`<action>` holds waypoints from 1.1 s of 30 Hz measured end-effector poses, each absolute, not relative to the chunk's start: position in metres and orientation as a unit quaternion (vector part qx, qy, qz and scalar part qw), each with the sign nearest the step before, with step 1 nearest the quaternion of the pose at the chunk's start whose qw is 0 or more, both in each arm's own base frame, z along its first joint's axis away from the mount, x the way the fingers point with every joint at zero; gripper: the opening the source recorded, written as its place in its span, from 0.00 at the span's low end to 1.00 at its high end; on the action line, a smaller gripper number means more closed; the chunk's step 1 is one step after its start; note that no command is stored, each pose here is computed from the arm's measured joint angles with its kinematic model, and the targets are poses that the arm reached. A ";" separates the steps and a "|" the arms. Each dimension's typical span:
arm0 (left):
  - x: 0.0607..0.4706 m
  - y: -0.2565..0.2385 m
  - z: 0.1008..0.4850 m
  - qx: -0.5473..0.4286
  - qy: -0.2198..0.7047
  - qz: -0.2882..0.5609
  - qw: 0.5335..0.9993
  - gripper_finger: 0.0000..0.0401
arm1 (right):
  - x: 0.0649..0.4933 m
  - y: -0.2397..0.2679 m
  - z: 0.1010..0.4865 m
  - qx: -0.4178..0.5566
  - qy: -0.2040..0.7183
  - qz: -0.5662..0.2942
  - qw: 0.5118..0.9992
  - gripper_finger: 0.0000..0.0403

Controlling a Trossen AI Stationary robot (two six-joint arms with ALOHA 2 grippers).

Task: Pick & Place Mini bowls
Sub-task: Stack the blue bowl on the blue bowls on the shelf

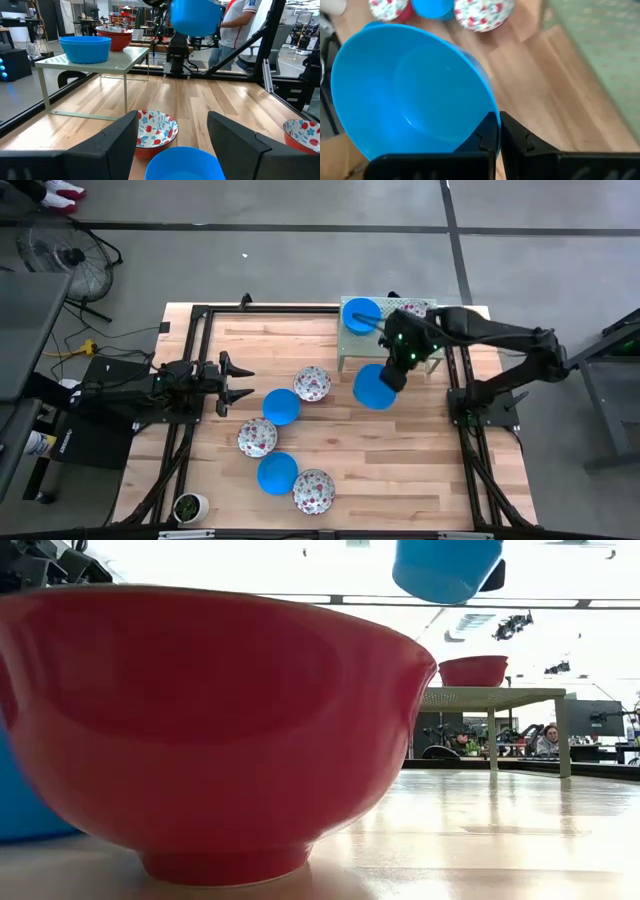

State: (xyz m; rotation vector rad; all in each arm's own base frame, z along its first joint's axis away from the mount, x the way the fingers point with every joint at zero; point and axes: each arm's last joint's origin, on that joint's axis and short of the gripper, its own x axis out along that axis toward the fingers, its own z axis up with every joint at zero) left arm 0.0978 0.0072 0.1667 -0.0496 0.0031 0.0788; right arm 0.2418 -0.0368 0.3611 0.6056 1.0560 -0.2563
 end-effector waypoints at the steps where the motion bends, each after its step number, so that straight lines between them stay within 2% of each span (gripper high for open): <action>1: 0.098 0.007 0.167 -0.025 0.001 0.040 0.999 0.58 | 0.241 -0.041 0.363 0.288 0.493 -0.127 0.811 0.00; 15: 0.098 0.007 0.167 -0.025 0.001 0.039 0.999 0.58 | 0.255 -0.123 0.393 0.390 0.416 -0.269 0.776 0.00; 23: 0.098 0.007 0.167 -0.025 0.001 0.040 0.999 0.58 | 0.266 -0.169 0.394 0.424 0.388 -0.331 0.748 0.00; 33: 0.098 0.007 0.167 -0.025 0.001 0.039 0.999 0.58 | 0.255 -0.202 0.374 0.484 0.392 -0.411 0.666 0.00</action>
